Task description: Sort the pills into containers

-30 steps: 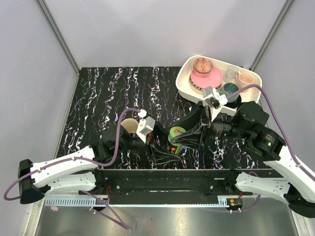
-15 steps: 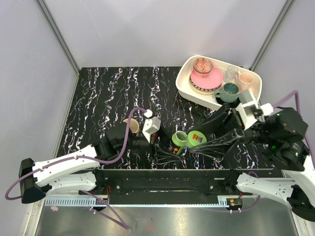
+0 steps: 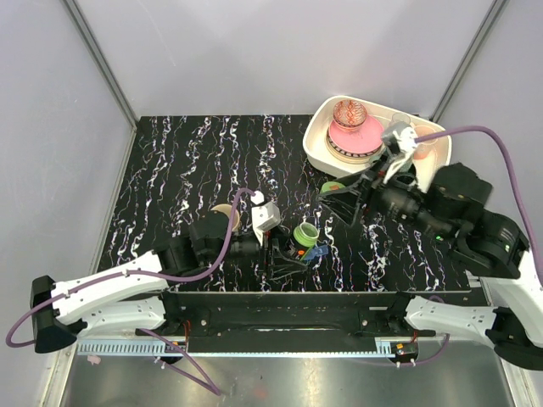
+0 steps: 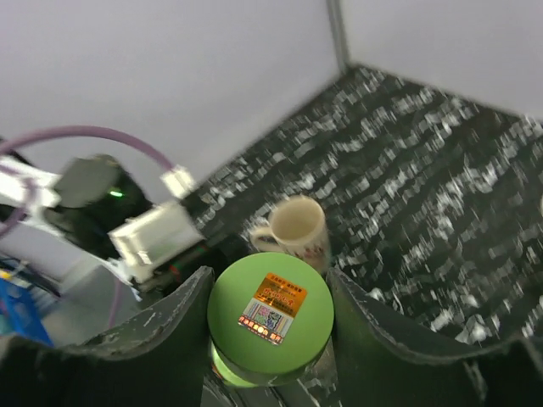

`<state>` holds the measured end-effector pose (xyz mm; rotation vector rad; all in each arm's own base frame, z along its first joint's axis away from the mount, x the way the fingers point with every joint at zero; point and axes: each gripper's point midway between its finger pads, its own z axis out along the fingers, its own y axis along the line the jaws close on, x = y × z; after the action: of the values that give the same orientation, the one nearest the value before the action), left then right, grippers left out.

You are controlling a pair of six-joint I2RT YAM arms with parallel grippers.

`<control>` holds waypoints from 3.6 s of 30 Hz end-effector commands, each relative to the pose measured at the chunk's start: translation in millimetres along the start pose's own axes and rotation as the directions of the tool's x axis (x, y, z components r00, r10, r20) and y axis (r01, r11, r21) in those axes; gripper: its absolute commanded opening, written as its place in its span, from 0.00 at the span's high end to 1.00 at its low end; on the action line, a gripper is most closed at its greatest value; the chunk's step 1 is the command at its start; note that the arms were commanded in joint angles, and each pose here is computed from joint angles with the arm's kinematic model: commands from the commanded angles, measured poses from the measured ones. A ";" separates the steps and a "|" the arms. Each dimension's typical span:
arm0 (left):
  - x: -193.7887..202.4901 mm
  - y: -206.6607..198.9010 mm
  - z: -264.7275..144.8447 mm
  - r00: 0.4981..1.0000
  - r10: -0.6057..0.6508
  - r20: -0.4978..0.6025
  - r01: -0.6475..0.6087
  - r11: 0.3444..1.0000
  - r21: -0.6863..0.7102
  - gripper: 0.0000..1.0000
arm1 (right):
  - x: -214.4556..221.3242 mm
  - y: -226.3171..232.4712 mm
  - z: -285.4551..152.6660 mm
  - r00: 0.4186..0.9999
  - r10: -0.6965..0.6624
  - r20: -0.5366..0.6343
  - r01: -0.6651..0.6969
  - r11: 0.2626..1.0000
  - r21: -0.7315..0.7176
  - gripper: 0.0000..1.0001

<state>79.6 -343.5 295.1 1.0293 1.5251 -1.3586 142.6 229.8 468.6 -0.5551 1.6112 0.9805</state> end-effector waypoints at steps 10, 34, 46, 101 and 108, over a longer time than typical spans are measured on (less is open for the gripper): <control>-42.0 4.3 -11.8 0.990 0.113 0.080 -0.106 0.991 -0.084 1.00 | 69.4 -39.2 -2.4 0.946 0.107 -0.305 -0.030 0.969 0.244 1.00; -41.4 2.3 -6.5 0.991 0.105 0.077 -0.101 0.993 -0.062 1.00 | 101.7 -30.0 0.9 0.909 0.154 -0.387 -0.082 0.977 0.196 1.00; -47.2 4.9 -11.9 0.986 0.114 0.119 -0.104 0.990 -0.091 1.00 | 118.7 -22.2 -0.7 0.881 0.170 -0.442 -0.111 0.981 0.156 1.00; 129.5 111.7 19.6 0.984 0.001 -0.180 -0.062 0.939 -0.337 1.00 | 112.3 -104.9 -56.9 0.985 0.130 -0.110 -0.060 0.869 0.492 1.00; 154.9 125.8 21.5 0.969 -0.030 -0.246 -0.061 0.933 -0.354 1.00 | 121.4 -108.5 -58.8 0.983 0.131 -0.126 -0.051 0.864 0.502 1.00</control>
<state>142.1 -338.8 99.4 1.0073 1.9307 -0.8910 157.4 142.0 317.3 -0.2409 1.9849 0.5593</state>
